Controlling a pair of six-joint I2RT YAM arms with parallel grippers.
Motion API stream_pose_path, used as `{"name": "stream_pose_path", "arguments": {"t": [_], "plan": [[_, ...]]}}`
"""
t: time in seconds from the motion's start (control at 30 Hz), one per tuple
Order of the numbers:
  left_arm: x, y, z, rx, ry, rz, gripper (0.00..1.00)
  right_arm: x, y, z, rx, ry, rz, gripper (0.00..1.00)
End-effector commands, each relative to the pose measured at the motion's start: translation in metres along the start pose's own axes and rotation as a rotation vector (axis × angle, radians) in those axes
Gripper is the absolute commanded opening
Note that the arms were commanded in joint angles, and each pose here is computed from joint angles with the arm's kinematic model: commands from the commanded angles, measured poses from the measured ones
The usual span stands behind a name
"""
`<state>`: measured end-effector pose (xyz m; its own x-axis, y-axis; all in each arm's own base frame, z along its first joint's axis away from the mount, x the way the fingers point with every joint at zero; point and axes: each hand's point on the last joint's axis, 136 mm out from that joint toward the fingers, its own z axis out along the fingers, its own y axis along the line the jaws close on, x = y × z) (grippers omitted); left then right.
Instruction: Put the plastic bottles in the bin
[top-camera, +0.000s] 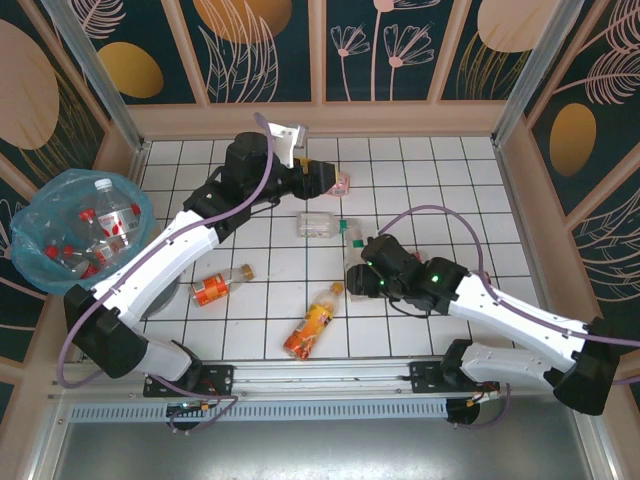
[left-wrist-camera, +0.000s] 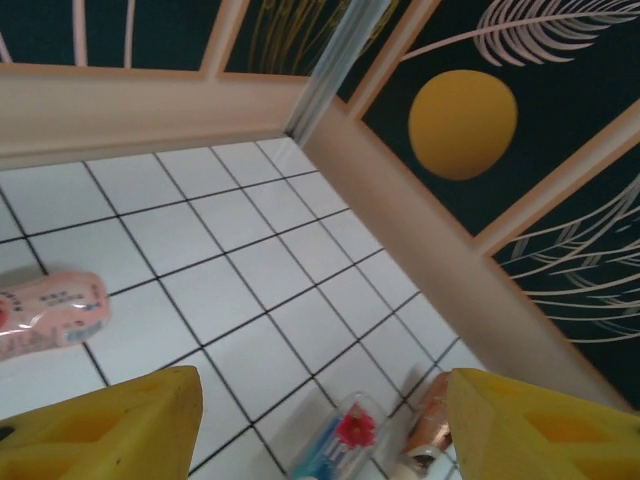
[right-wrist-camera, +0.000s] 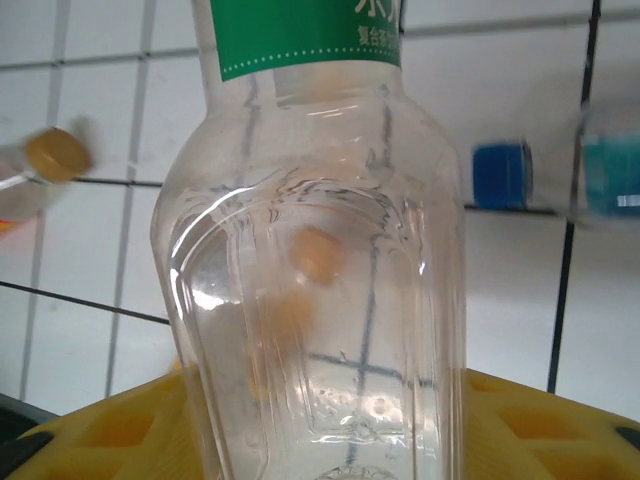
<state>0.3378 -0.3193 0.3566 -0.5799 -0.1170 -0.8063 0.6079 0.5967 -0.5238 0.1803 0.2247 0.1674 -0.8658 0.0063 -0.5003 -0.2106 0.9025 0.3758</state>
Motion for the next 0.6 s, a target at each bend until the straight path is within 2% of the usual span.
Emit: {"name": "stream_pose_path", "arguments": {"t": [0.0,0.2,0.43,0.57], "plan": [[0.003,-0.021,-0.001,0.118,0.026,-0.065,0.66,-0.04,0.025,-0.021,-0.088,-0.168,-0.072,0.51],[0.039,-0.01,0.012,0.121,0.16,-0.074,0.65,-0.076,0.068,-0.043,-0.242,-0.33,-0.151,0.49],[0.051,-0.008,0.011,0.129,0.195,-0.078,0.64,-0.092,0.094,-0.057,-0.341,-0.429,-0.203,0.49],[0.057,-0.009,0.011,0.146,0.214,-0.086,0.6,-0.095,0.099,-0.061,-0.358,-0.453,-0.211,0.49]]}}
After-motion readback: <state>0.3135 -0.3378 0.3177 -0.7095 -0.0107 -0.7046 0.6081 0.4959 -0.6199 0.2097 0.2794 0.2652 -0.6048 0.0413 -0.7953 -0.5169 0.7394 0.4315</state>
